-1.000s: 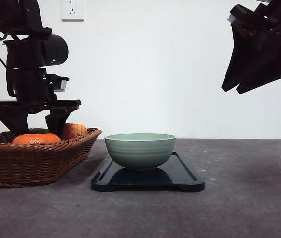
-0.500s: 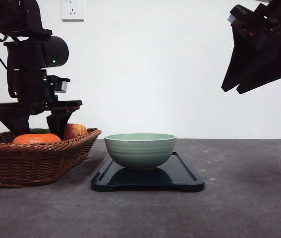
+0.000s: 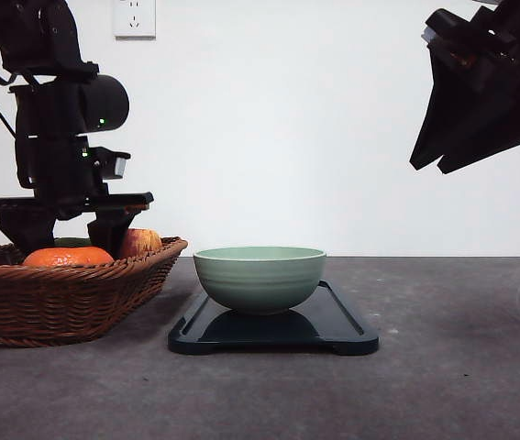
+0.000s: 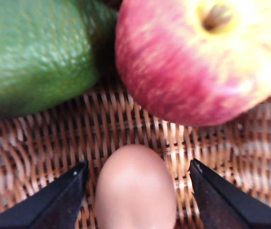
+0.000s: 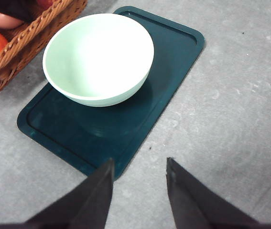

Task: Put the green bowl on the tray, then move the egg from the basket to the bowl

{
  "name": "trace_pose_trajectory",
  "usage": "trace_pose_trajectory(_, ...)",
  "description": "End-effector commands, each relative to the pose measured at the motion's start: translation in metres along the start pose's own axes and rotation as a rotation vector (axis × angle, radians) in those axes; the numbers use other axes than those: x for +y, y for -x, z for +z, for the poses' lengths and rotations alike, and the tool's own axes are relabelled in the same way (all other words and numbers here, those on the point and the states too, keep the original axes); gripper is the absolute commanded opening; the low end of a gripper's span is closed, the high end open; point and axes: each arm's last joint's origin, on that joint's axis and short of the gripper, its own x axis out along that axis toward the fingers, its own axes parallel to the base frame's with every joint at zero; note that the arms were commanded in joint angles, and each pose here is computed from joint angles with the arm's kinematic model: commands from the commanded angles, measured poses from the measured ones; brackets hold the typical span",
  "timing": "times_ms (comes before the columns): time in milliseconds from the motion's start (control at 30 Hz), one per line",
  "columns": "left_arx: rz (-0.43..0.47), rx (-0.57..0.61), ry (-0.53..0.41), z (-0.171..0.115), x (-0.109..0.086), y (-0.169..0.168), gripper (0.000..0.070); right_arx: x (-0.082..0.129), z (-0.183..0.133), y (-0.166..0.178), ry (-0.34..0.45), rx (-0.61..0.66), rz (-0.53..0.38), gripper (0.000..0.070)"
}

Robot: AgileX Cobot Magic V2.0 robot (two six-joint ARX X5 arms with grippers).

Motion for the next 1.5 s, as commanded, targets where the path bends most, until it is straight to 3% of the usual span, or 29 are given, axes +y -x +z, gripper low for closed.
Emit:
trace_pose_trajectory(0,-0.003,0.005,0.01,0.005,-0.002,-0.006,0.0431,0.001,0.002,-0.001,0.012,-0.009,0.003,0.0214)
trace_pose_trajectory(200,-0.002,0.005,0.01,0.005,-0.002,-0.009,0.041,0.001,0.002,-0.001,0.012,-0.008,0.003,0.0214)
trace_pose_trajectory(333,0.0,-0.001,0.01,0.005,-0.002,-0.009,0.025,0.001,0.002,-0.001,0.012,-0.008,0.003,0.0214)
trace_pose_trajectory(400,0.0,-0.001,0.01,0.005,-0.002,-0.009,0.0215,0.001,0.002,-0.001,0.012,-0.008,0.003,0.0214)
trace_pose_trajectory(767,0.001,-0.01,0.014,0.007,0.0,0.001,0.0212,0.001,0.002,-0.001,0.012,-0.008,0.003,0.0214)
trace_pose_trajectory(1200,-0.024,-0.179,0.006,0.008,-0.002,0.083,0.0211,0.001,0.002,-0.001,0.012,-0.008,0.003,0.0215)
trace_pose_trajectory(1467,-0.225,-0.294,-0.023,0.011,-0.032,0.104,0.0211,0.001,0.002,-0.001,0.012,-0.008,0.003,0.0214)
